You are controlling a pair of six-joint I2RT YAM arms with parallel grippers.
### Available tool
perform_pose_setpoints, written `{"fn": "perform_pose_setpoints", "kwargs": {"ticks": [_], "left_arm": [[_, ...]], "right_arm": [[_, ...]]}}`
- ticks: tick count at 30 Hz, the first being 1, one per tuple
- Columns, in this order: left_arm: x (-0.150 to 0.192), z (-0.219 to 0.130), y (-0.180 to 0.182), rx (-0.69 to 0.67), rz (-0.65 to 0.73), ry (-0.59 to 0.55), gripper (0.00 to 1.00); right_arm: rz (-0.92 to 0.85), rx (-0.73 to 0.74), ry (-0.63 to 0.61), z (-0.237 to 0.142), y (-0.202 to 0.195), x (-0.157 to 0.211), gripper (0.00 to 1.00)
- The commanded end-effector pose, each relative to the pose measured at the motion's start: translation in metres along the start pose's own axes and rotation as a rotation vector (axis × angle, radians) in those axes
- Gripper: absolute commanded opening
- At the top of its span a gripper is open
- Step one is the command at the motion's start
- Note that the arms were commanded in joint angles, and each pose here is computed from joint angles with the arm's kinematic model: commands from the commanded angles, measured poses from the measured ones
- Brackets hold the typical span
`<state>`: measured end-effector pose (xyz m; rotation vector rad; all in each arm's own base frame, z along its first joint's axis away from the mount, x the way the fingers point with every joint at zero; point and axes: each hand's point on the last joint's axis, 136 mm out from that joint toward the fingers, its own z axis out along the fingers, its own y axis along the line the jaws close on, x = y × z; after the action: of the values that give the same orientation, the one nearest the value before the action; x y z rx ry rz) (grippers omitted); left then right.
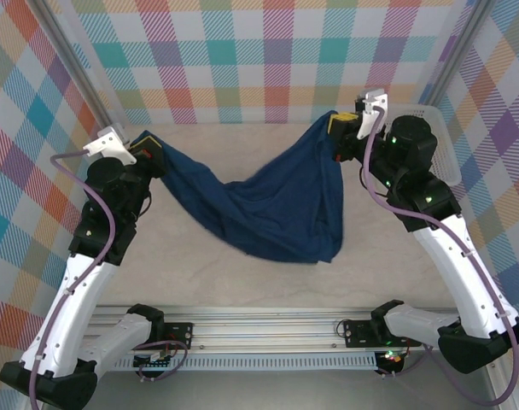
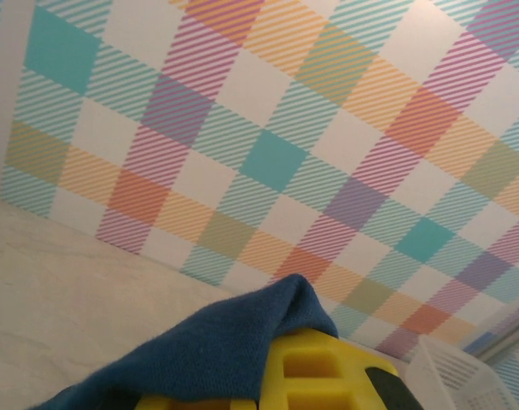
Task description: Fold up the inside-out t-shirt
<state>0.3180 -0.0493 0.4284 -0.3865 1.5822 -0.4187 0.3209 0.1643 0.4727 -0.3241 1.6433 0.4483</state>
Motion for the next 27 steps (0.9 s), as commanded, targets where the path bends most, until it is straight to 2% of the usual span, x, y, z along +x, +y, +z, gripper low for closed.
{"fn": "perform_pose_setpoints", "kwargs": {"ticks": [1,5,13,16,19,23,25,27], "left_arm": [[-0.030,-0.014,0.009,-0.063,0.046,-0.094,0.00],[-0.032,-0.021,0.000,-0.009,0.052,-0.089,0.00],[-0.020,-0.037,-0.079,0.425,0.024,0.033,0.00],[-0.012,-0.041,-0.086,0.474,0.014,0.076,0.00],[0.002,-0.026,-0.066,0.367,0.027,0.099,0.00],[0.035,0.025,-0.001,0.016,0.098,0.134,0.00],[0.062,0.059,0.035,-0.153,0.163,0.186,0.00],[0.088,0.090,0.065,-0.266,0.194,0.249,0.00]], "right_arm": [[-0.057,0.115,-0.072,-0.030,-0.017,-0.026,0.00],[-0.073,0.156,-0.073,-0.039,-0.024,-0.027,0.00],[-0.114,0.219,-0.158,-0.077,-0.029,-0.069,0.00],[-0.117,0.214,-0.176,-0.075,-0.027,-0.084,0.00],[-0.110,0.186,-0.164,-0.060,-0.022,-0.088,0.00],[-0.080,0.146,-0.101,-0.034,-0.017,-0.077,0.00],[-0.059,0.128,-0.049,-0.019,-0.016,-0.064,0.00],[-0.026,0.115,0.004,-0.003,-0.015,-0.047,0.00]]}}
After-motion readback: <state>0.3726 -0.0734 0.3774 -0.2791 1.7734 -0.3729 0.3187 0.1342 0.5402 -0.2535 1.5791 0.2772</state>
